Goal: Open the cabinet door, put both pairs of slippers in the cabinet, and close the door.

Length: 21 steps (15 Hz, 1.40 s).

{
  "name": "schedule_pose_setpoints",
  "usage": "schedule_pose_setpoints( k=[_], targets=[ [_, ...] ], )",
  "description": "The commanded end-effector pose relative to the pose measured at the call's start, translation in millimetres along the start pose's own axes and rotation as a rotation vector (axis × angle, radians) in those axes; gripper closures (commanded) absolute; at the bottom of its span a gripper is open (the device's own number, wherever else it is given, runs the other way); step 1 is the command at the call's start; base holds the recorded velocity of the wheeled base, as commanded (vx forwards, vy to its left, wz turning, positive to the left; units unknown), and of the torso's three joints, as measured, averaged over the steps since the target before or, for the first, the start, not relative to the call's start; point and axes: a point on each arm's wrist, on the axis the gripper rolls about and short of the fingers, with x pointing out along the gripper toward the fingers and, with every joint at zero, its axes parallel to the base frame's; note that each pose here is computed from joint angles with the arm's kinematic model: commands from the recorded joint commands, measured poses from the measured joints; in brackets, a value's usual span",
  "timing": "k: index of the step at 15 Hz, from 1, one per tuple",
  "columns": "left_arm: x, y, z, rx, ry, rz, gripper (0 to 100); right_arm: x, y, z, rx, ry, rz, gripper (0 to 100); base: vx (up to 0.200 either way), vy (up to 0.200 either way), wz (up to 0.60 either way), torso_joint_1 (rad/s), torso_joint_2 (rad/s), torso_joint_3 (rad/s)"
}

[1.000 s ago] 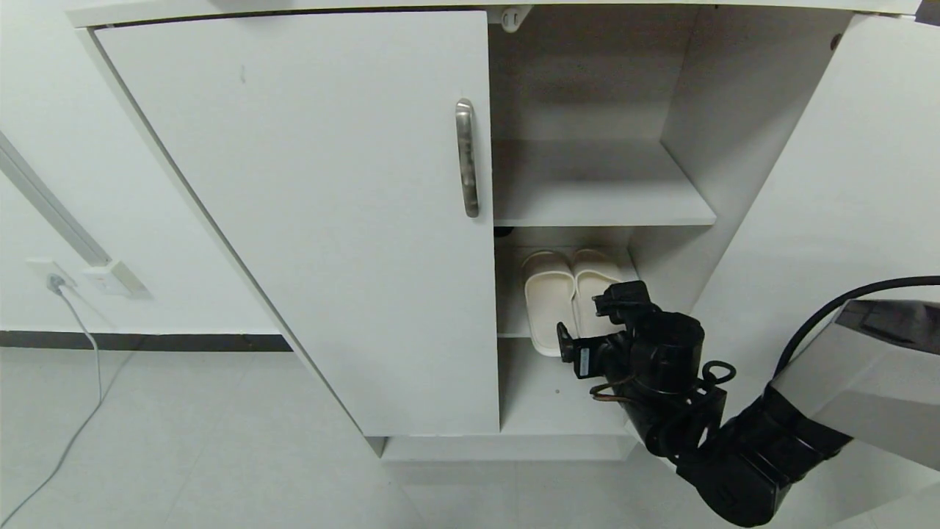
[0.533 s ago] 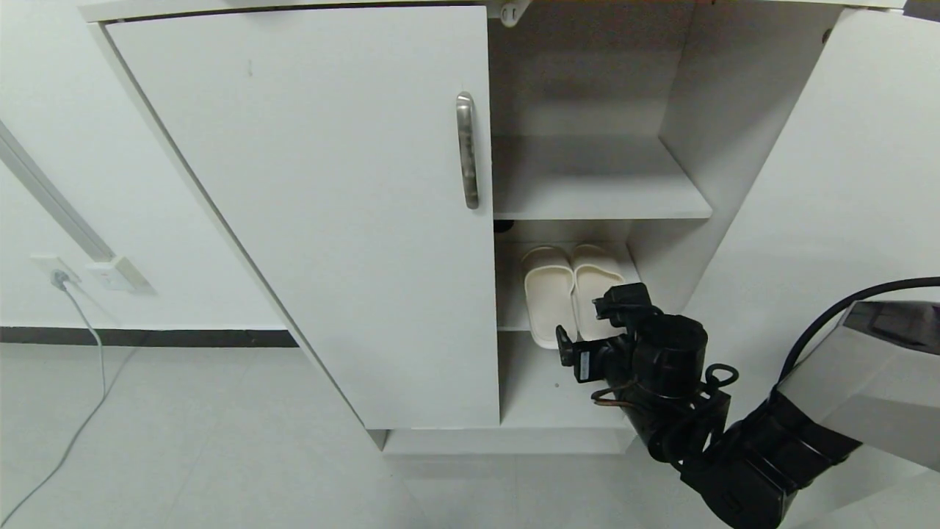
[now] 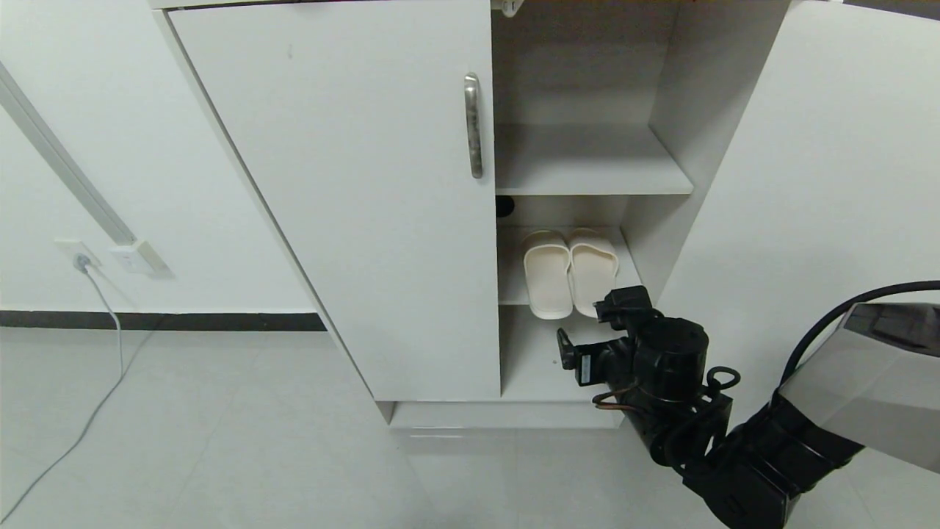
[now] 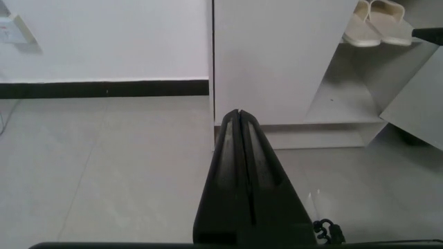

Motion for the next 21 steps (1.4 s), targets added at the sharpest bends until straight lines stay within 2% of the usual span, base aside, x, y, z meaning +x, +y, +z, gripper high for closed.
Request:
schedule_pose_setpoints(
  k=[1,13,21],
  targets=[
    [0.1,0.0,0.0,0.002,0.001,-0.001,100,-0.5,0.3,0.0,0.0,0.0,0.001,0,0.0,0.0,0.0,0.0,0.0,0.0],
    [0.1,0.0,0.0,0.0,0.001,-0.001,100,-1.9,-0.6,0.8,0.003,-0.005,0.001,0,0.0,0.0,0.0,0.0,0.0,0.0],
    [0.1,0.0,0.0,0.0,0.001,-0.001,100,-2.4,-0.8,-0.7,-0.002,0.0,0.001,0,0.0,0.0,0.0,0.004,0.0,0.176]
  ],
)
